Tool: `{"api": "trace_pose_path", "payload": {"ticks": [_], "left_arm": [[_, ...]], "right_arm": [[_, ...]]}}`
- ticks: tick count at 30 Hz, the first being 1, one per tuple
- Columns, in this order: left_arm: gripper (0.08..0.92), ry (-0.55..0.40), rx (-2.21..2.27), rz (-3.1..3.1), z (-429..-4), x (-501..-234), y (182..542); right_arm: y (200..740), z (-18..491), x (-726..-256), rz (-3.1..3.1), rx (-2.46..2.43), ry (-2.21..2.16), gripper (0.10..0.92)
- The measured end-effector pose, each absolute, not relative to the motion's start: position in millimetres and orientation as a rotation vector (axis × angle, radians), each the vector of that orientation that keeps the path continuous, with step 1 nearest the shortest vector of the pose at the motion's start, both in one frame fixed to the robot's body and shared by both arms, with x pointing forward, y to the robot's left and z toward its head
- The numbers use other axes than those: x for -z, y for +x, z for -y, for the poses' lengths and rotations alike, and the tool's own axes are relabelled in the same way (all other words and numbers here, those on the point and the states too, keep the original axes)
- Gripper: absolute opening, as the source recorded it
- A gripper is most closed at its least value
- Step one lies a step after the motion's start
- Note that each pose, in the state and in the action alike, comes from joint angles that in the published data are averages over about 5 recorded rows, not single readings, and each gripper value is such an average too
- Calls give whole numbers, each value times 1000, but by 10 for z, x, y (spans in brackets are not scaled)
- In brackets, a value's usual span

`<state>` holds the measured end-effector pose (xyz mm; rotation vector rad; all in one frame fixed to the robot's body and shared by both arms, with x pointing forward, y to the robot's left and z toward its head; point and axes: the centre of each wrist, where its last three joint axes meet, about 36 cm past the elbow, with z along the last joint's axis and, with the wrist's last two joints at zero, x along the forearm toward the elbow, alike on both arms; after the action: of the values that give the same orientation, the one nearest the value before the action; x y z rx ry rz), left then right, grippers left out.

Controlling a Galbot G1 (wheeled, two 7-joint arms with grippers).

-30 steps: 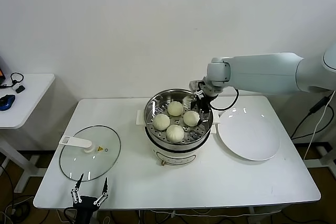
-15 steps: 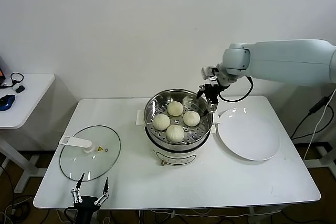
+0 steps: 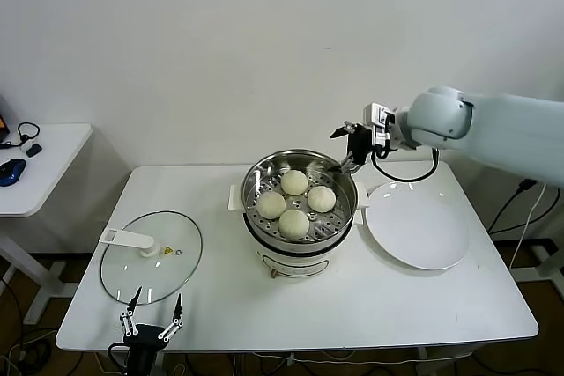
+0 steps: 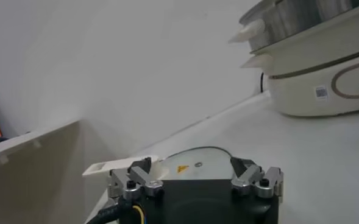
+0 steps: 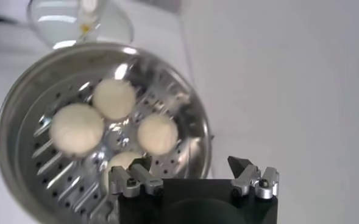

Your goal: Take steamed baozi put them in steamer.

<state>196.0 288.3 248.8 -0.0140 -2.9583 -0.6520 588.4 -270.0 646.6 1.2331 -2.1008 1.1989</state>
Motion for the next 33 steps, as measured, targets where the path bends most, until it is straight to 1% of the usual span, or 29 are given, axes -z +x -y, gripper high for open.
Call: {"api": "trace_pose_path", "payload": {"ticks": [11, 15, 25, 33], "left_arm": [[823, -12, 646, 2962, -2871, -2468, 1952], [823, -9, 643, 2965, -2870, -2460, 1950], [823, 5, 638, 2975, -2889, -2465, 1933], [823, 16, 627, 2977, -2882, -2450, 1934]], "right_arm": [[5136, 3010, -6244, 2457, -1113, 1035, 823], [4908, 3043, -6182, 2574, -1117, 952, 823], [4551, 2975, -5914, 2876, -960, 837, 823], [4270, 3167, -5578, 3179, -671, 670, 823]]}}
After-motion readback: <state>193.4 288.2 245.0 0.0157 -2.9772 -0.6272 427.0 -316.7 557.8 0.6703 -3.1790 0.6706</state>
